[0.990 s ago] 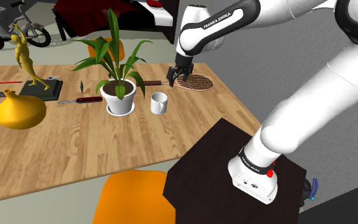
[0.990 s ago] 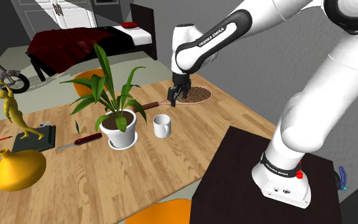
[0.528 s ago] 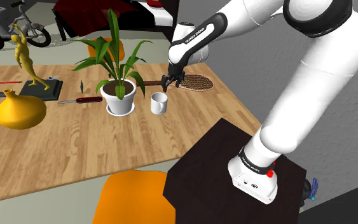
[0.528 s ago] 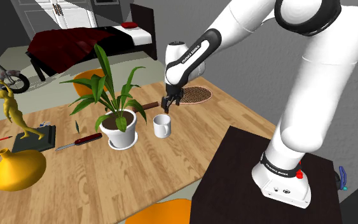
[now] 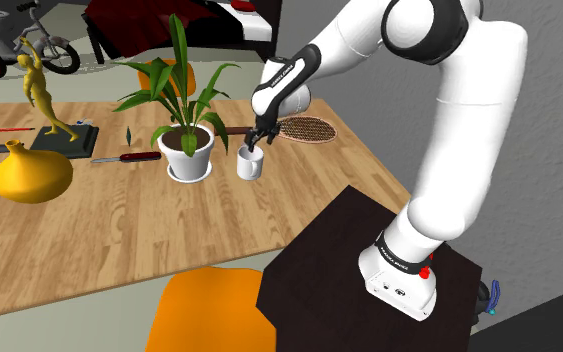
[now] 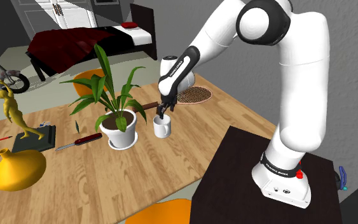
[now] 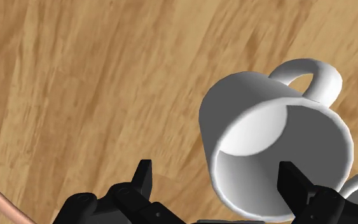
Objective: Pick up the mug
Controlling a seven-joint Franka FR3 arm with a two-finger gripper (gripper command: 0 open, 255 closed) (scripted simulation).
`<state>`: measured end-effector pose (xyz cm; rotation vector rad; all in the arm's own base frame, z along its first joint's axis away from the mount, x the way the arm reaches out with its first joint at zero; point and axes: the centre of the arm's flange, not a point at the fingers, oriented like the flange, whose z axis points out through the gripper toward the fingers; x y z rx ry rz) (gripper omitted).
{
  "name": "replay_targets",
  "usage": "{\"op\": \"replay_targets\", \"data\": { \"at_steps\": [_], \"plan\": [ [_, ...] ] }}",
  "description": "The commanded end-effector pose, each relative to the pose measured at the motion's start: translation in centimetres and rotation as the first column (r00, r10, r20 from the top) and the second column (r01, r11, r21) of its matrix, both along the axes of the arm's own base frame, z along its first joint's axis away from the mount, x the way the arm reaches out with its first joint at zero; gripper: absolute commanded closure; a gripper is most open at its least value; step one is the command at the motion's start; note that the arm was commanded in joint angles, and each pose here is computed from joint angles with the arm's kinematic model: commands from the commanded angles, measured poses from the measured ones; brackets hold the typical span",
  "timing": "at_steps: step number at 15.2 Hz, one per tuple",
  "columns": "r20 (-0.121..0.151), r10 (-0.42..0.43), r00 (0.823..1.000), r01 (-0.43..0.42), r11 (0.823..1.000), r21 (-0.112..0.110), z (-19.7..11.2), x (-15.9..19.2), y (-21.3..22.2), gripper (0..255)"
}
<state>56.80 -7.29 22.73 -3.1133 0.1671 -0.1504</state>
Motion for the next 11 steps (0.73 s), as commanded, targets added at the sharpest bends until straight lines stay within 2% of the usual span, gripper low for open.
{"op": "replay_targets", "data": {
  "at_steps": [1,7,8,11],
  "plan": [
    [0.001,0.000,1.000,0.000,1.000,0.000,-1.1,0.1,0.1,0],
    [0.001,0.000,1.000,0.000,1.000,0.000,-3.5,0.1,0.1,0],
    [0.001,0.000,1.000,0.000,1.000,0.000,-3.6,0.1,0.0,255],
    [0.001,0.000,1.000,0.000,1.000,0.000,-3.6,0.1,0.0,255]
  ]
}}
